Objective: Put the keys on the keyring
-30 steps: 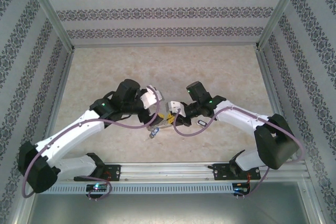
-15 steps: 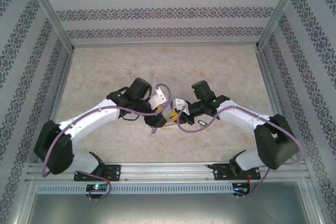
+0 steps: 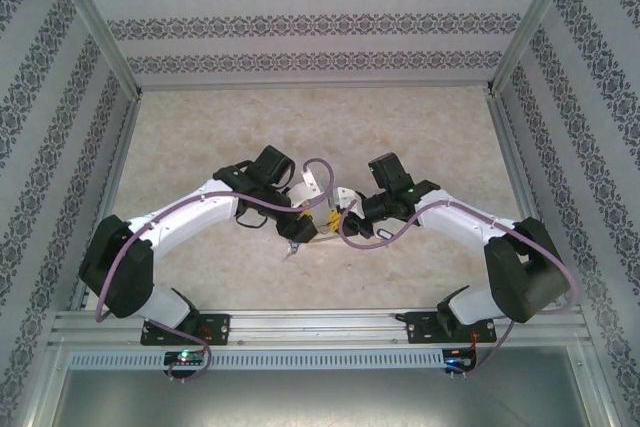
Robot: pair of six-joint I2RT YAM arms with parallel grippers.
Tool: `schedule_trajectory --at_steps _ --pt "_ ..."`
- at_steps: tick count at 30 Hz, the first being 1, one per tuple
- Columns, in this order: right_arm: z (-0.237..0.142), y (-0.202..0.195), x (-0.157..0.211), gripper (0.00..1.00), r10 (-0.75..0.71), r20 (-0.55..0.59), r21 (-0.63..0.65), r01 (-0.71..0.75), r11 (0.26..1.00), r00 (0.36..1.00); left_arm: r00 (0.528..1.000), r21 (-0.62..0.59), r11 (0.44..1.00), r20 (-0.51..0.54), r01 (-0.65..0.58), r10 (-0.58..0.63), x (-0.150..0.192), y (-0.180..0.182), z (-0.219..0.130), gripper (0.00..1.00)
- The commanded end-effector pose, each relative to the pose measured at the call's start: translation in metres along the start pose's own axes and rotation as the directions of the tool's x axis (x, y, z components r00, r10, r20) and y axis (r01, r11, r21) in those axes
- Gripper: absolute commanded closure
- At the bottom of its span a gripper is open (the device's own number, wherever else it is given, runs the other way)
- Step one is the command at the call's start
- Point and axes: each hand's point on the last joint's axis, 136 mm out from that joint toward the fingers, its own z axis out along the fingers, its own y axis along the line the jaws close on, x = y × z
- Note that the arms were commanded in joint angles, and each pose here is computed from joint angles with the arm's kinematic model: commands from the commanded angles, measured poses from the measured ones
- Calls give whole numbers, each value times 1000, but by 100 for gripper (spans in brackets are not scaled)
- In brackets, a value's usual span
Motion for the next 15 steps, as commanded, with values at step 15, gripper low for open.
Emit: schedule_trajectory --at_steps 15 --pt "-4 -5 -17 97 34 102 -43 -30 999 994 967 -167 967 136 -193 216 6 17 -2 65"
